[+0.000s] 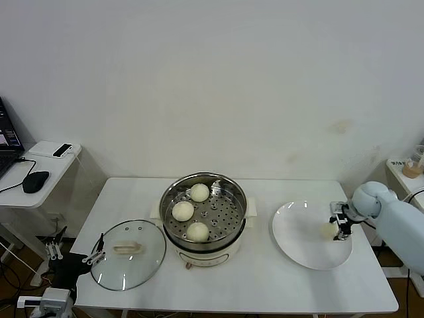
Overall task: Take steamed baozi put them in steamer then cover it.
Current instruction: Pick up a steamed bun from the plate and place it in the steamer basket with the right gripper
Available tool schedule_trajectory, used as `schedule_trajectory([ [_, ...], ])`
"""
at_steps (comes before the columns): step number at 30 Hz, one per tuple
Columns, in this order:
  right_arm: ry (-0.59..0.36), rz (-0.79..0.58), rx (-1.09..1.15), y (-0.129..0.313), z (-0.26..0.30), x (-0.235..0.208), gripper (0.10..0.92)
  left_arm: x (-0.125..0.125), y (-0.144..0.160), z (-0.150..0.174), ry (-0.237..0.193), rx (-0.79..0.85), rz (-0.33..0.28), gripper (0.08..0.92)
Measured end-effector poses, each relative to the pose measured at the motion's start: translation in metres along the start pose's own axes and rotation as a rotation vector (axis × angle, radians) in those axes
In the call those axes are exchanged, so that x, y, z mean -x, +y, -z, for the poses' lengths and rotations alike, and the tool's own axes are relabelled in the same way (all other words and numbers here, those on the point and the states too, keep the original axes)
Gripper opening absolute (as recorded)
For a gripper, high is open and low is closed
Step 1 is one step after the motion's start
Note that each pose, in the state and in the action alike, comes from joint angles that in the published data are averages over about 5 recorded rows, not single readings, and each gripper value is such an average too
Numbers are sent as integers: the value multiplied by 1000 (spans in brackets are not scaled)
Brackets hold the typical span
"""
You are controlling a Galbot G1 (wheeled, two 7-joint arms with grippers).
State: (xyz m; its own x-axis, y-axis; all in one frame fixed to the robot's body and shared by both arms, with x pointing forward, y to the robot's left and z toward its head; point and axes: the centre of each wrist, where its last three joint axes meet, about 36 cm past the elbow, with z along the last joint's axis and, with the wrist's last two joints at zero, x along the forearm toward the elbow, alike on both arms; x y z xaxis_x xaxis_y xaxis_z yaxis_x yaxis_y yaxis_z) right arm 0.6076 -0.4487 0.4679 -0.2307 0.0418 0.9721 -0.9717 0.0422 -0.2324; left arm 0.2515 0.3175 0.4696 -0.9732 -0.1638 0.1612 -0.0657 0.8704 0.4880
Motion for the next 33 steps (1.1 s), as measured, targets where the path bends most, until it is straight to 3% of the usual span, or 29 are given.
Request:
schedule_trajectory([
  [13, -79, -93, -41, -32, 41, -96, 622, 0, -2, 3, -12, 0, -10, 823],
  [24, -226, -166, -153, -53, 146, -187, 628, 4, -2, 3, -18, 1, -16, 823],
  [33, -328, -133, -195, -48, 236, -212, 633, 5, -2, 3, -17, -9, -10, 823],
])
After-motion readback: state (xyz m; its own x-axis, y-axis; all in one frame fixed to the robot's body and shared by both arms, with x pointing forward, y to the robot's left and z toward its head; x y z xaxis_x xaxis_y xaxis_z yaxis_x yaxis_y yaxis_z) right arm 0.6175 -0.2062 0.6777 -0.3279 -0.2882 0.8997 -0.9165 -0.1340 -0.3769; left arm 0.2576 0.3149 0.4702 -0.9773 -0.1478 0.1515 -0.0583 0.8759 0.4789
